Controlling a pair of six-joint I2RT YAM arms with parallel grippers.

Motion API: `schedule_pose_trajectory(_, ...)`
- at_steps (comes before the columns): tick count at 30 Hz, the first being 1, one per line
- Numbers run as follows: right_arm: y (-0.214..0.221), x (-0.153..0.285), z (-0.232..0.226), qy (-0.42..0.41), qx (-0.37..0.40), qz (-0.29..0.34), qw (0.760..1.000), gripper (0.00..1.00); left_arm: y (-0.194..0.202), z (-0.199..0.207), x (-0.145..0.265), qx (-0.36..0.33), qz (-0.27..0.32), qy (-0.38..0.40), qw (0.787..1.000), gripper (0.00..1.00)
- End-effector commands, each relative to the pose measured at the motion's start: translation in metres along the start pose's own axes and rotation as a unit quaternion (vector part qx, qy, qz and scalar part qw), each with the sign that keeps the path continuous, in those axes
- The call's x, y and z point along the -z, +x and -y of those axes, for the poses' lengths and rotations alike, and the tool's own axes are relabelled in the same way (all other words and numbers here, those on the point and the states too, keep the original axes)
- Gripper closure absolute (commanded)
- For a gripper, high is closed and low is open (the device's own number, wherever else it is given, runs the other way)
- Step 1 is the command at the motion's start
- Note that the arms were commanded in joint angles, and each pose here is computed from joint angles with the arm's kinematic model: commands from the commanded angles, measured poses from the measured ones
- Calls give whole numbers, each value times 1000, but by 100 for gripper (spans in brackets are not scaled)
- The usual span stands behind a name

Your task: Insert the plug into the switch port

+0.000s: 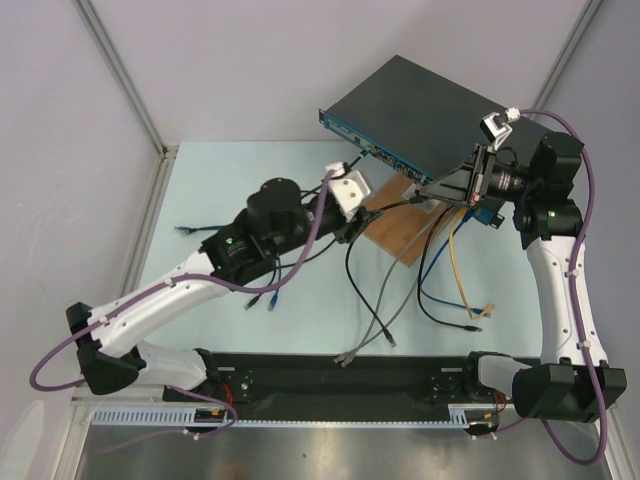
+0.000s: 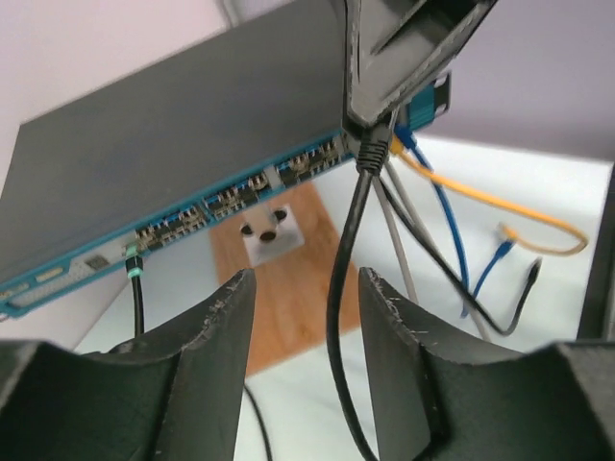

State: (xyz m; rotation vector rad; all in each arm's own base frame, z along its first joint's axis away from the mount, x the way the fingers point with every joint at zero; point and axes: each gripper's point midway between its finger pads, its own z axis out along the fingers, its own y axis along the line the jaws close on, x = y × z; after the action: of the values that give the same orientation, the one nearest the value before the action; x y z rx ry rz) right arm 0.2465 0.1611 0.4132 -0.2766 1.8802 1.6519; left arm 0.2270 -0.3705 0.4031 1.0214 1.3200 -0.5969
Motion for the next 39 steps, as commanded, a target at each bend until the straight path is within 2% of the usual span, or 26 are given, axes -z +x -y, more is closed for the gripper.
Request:
schedule_pose_trajectory(1, 2, 2, -16, -31, 40, -18, 999, 100, -44, 20, 17, 24, 104, 76, 991, 49)
schedule_pose_trajectory(9, 5, 3, -23, -45, 39, -32, 998, 100, -49, 34, 17, -9, 150, 111, 982, 50)
schedule_pose_trajectory(13, 10, 1, -26, -52, 39, -41, 997, 100, -56, 35, 13, -21, 175, 115, 978, 54)
schedule_pose_trajectory(18, 14, 0, -31, -58, 43, -47, 996, 100, -58, 35, 6, -29, 182, 114, 976, 60)
schedule_pose_trajectory(28, 18, -2, -34, -63, 44, -54, 996, 100, -45, 37, -5, -33, 168, 116, 978, 61)
schedule_pose_trajectory(39, 18, -4, -36, -68, 51, -56, 995, 100, -42, 38, -10, -21, 165, 116, 979, 75)
